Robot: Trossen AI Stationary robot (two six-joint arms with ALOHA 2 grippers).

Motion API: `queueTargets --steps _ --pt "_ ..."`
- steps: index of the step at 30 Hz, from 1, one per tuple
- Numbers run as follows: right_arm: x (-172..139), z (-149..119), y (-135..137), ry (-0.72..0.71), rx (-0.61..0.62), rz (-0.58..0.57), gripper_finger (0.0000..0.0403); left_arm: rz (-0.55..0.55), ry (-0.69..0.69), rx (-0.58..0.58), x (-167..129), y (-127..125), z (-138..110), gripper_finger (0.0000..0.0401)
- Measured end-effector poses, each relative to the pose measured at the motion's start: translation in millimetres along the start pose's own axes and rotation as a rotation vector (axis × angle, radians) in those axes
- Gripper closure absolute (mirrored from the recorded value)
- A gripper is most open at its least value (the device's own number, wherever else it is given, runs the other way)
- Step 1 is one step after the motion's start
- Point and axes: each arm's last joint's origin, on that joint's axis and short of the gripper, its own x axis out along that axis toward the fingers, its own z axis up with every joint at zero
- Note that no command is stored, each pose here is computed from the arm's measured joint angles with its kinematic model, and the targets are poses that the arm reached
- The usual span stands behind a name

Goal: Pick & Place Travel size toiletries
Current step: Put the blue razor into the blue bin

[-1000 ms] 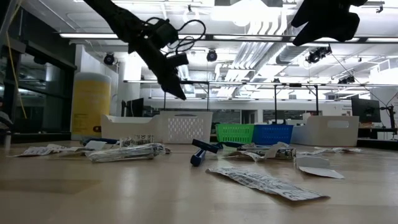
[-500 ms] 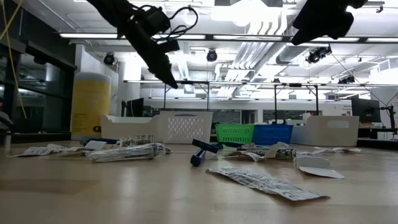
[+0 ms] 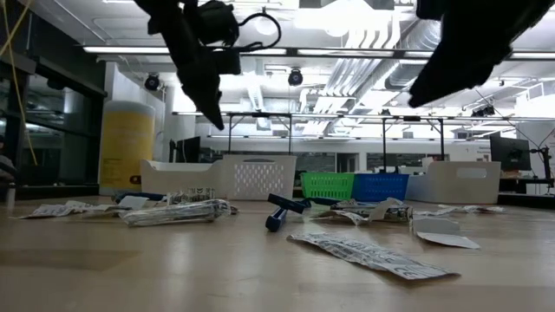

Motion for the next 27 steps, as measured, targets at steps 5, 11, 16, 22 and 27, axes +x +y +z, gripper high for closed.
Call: queueTargets --steps 5,11,16,22,27 --pt "24 -5 -8 -0.086 -0.008 -0.042 0.0214 0.069 -0.025 0.034 -2 -36 -15 0.0201" --pt "69 -5 -16 -0.057 -0.069 -0.090 0.0214 0.059 -0.151 -0.060 -15 -59 -57 0.0201" --pt "108 -11 -21 -0.032 -0.073 -0.075 0.0214 0.116 -0.227 -0.128 -22 -72 -89 0.0201" --pt "138 -22 -27 -0.003 -0.067 -0.124 0.0214 0.111 -0.264 -0.171 -26 -81 -115 0.0201" --pt "151 -30 -26 -0.007 -0.067 -0.120 0.0222 0.107 -0.301 -0.177 -22 -82 -123 0.0201"
